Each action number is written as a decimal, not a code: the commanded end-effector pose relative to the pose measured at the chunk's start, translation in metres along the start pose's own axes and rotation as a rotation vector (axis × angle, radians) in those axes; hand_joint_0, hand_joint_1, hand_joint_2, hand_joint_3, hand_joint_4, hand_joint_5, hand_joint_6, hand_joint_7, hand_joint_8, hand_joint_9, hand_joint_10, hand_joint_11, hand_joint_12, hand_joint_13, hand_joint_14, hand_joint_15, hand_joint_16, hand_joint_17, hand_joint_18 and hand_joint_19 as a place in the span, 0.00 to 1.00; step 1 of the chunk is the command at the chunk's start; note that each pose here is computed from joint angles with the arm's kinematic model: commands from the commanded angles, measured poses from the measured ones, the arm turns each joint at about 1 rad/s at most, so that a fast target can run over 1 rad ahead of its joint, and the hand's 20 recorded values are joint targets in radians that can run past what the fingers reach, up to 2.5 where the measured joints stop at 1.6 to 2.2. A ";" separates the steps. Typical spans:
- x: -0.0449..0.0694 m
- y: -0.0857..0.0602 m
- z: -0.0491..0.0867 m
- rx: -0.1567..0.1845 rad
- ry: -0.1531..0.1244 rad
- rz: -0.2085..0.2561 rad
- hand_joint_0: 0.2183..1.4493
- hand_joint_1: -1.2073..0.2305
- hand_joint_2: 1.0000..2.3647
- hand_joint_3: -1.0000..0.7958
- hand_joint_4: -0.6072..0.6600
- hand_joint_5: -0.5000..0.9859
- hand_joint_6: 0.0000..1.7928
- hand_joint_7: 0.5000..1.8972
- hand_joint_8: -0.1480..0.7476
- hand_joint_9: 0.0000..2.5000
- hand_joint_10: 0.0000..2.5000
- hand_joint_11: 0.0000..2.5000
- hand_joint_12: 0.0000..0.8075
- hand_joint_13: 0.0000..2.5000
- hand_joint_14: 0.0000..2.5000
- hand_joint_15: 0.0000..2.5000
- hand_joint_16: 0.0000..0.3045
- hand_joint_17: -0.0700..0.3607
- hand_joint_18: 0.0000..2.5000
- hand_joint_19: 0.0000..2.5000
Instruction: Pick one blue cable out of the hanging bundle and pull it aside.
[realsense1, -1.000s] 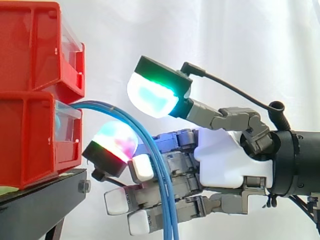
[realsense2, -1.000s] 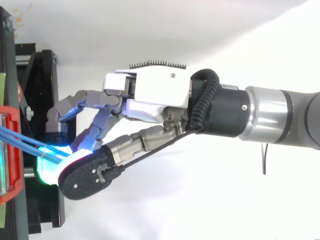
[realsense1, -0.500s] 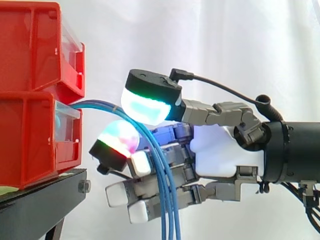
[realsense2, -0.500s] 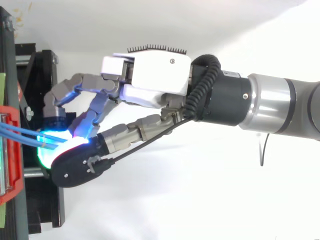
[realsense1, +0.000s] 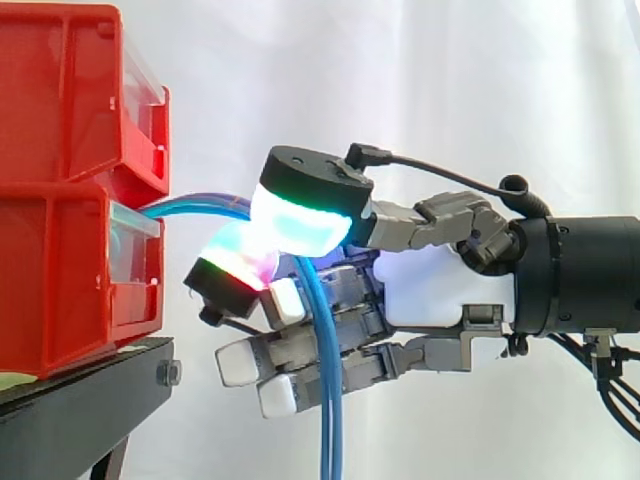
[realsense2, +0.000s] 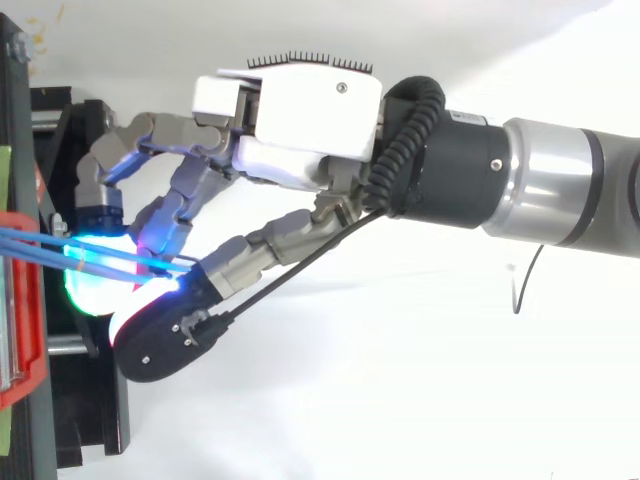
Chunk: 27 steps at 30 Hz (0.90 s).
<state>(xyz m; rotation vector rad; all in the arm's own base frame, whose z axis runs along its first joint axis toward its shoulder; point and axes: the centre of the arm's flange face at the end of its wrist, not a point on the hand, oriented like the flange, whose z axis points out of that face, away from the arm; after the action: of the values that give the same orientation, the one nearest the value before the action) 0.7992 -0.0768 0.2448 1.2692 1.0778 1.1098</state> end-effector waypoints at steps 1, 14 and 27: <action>-0.003 0.001 -0.002 0.032 0.000 -0.008 0.27 0.23 0.00 0.28 0.58 0.23 0.52 0.34 0.60 0.47 0.01 0.26 0.47 0.36 0.01 0.17 0.15 0.40 0.30 0.20; -0.003 0.002 -0.004 0.048 0.000 -0.011 0.29 0.38 0.01 0.44 0.59 0.24 0.51 0.41 0.63 0.50 0.01 0.27 0.50 0.38 0.01 0.19 0.16 0.42 0.32 0.23; -0.010 0.007 -0.005 0.057 -0.008 -0.011 0.47 0.22 0.01 0.40 0.42 0.21 0.54 0.48 0.55 0.46 0.01 0.29 0.44 0.37 0.01 0.20 0.15 0.40 0.31 0.23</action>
<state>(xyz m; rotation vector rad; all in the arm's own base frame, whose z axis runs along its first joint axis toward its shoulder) 0.7949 -0.0839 0.2494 1.3026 1.1116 1.0778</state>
